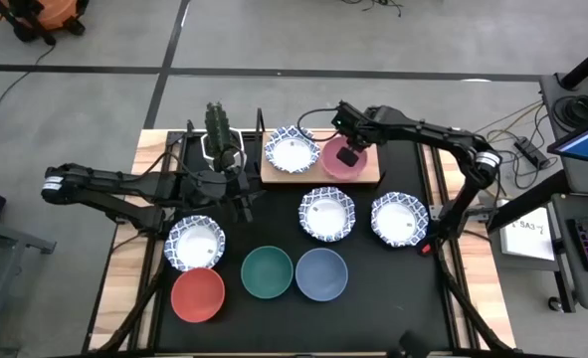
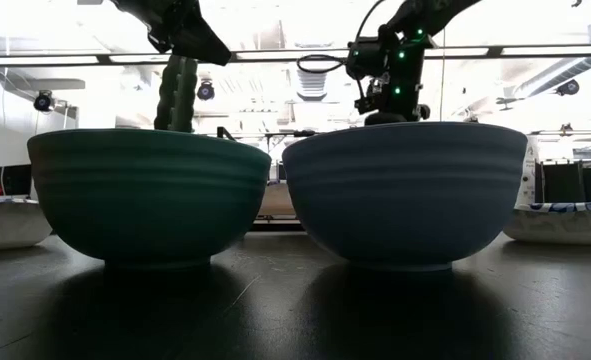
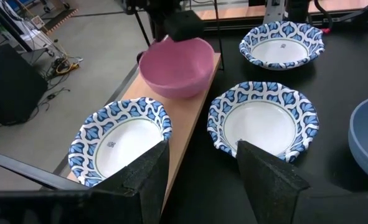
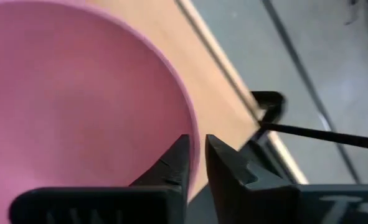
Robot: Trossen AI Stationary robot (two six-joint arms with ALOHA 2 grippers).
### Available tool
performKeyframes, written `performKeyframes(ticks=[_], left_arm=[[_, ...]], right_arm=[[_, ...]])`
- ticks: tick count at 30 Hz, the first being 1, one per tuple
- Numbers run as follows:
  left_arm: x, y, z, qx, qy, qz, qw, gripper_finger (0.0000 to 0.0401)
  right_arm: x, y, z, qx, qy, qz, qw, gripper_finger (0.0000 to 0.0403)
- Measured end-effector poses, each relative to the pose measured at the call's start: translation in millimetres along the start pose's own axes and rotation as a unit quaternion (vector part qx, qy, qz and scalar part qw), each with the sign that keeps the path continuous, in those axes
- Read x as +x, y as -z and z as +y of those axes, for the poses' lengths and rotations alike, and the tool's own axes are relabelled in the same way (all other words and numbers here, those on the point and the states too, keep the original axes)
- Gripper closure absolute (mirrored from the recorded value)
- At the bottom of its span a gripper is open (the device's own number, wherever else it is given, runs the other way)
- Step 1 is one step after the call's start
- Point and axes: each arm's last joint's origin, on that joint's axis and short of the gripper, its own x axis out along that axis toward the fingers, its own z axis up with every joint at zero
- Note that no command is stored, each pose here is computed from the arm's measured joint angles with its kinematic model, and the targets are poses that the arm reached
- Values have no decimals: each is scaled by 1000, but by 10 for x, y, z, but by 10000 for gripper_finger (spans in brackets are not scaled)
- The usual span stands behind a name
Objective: Place and stack bowls onto a shelf
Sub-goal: Put the pink bowl on the shelf
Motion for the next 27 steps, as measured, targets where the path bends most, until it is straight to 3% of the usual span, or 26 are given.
performKeyframes(ticks=[7,12,15,18,20,24,27], left_arm=[[4,0,-3,0,0,0,1000,228],[9,1,-5,-1,0,1,1000,228],[9,1,-5,-2,0,1,1000,228],[9,1,-4,-3,0,1,1000,228],[9,1,-5,-3,0,1,1000,228],[9,1,-5,-3,0,1,1000,228],[9,1,-4,-4,0,1,1000,228]], right_arm=[[23,-66,-32,-12,24,-28,999,338],[-208,-14,-47,-31,13,-53,998,337],[-435,78,1,-65,-82,-71,992,341],[-651,204,91,-92,-249,-86,960,353],[-708,280,202,-107,-301,-87,943,364],[-571,477,488,-156,-308,-45,937,389],[-398,586,652,-175,-276,-21,945,393]])
